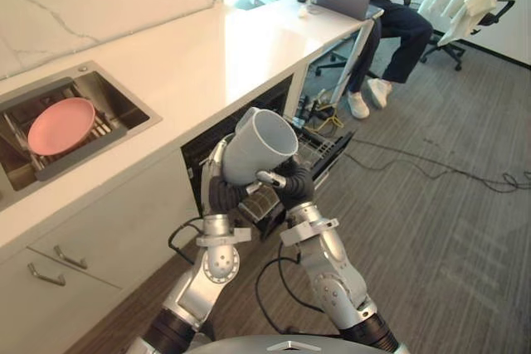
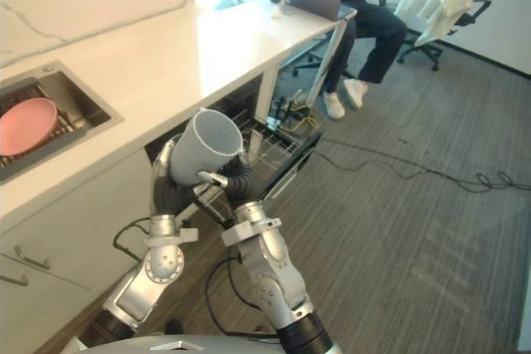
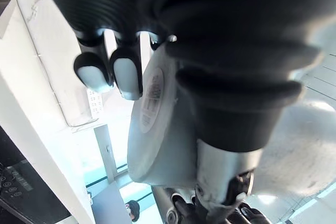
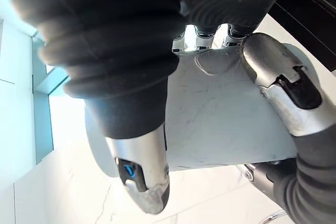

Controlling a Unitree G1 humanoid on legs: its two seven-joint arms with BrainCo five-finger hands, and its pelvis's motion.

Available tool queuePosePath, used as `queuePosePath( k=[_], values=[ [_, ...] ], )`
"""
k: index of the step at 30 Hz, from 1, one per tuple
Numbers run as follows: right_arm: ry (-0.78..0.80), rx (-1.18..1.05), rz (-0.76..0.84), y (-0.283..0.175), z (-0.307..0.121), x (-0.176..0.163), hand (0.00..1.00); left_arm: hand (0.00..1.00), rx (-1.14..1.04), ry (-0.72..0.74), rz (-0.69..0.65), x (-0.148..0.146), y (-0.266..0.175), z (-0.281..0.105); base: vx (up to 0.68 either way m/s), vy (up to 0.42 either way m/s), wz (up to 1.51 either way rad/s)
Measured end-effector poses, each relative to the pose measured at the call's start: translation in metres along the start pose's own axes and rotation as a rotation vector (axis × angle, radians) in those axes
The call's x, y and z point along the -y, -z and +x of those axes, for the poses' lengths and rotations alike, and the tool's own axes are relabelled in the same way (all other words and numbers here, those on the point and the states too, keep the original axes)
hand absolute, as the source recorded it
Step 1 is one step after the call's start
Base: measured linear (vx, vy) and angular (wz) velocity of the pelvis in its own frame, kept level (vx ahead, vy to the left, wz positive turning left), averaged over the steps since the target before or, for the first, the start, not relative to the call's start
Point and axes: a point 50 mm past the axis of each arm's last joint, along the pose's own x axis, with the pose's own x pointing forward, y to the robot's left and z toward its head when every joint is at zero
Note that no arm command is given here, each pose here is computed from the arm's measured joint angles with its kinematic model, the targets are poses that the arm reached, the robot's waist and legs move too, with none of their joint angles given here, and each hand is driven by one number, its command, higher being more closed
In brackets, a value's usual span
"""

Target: Walk over to the sink, pick up the cup, carry it to the dishwasher, place the cup inside the dishwasher, then close the dishwasher door

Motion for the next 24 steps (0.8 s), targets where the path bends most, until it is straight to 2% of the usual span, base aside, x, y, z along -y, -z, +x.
queuePosePath(
  k=[19, 20, 24],
  values=[
    [0.122, -0.044, -0.087, 0.010, -0.005, 0.009, 1.00, 1.00, -0.070, 0.040, 0.036, 0.007, 0.014, -0.012, -0.03, 0.007, 0.01],
    [0.129, -0.047, -0.097, 0.011, -0.005, 0.008, 1.00, 0.00, -0.081, 0.038, 0.029, 0.007, 0.015, -0.013, 0.00, 0.000, 0.00],
    [0.177, -0.030, -0.098, 0.008, -0.004, 0.011, 1.00, 0.00, -0.100, 0.065, 0.023, 0.011, 0.016, -0.020, 0.00, 0.000, 0.00]
  ],
)
